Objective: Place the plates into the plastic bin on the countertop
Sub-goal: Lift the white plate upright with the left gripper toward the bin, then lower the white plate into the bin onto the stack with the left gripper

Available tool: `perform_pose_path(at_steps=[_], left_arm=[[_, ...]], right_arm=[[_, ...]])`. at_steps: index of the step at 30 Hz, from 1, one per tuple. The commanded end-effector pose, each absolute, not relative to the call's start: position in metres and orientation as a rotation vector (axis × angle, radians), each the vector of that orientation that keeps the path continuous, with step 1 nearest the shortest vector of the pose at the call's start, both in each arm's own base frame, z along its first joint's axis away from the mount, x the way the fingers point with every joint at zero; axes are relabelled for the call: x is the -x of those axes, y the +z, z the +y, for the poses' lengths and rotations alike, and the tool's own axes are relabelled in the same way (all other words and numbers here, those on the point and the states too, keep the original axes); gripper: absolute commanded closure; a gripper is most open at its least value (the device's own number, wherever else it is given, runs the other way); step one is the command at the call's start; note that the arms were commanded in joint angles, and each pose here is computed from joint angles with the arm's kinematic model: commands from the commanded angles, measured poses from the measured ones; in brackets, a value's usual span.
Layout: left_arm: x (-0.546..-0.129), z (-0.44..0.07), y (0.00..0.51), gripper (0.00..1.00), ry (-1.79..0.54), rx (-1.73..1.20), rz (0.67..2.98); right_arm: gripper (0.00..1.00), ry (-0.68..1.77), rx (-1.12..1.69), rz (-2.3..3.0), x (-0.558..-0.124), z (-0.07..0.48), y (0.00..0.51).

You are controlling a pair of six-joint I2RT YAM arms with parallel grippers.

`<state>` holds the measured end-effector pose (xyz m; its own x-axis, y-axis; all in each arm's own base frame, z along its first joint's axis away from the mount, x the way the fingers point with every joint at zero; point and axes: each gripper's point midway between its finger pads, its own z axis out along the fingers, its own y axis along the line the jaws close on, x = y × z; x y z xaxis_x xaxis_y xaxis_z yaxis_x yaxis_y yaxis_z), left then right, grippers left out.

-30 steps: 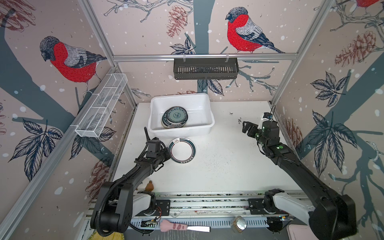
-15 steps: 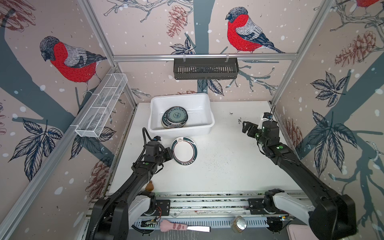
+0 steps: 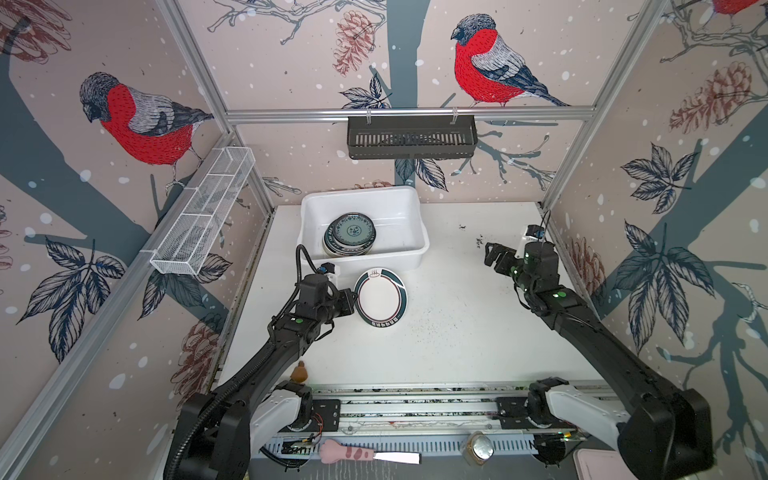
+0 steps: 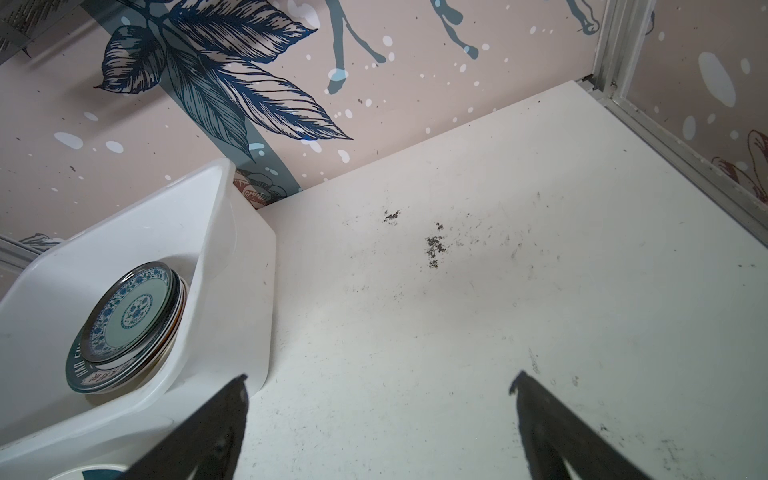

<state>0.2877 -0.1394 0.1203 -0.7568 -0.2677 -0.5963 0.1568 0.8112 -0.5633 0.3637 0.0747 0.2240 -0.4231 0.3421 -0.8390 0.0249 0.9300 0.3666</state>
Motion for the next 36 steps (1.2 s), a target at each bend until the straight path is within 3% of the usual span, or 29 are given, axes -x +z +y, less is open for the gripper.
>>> perform_pose_path(at_steps=[1,22,32,36], left_arm=[[-0.298,-0.152,0.144,1.00,-0.818,0.014,2.220],[-0.355,-0.205,0.228,1.00,-0.982,-0.170,2.015],[-0.415,-0.197,0.266,1.00,-0.954,-0.130,1.905],[-0.438,-0.163,0.269,1.00,-0.976,-0.033,1.853]], right_arm=[[0.01,0.352,-0.271,1.956,-0.366,0.072,0.232],[0.01,0.337,-0.274,1.943,-0.364,0.069,0.238],[0.01,0.308,-0.276,1.926,-0.362,0.064,0.243],[0.01,0.299,-0.284,1.923,-0.361,0.062,0.244]])
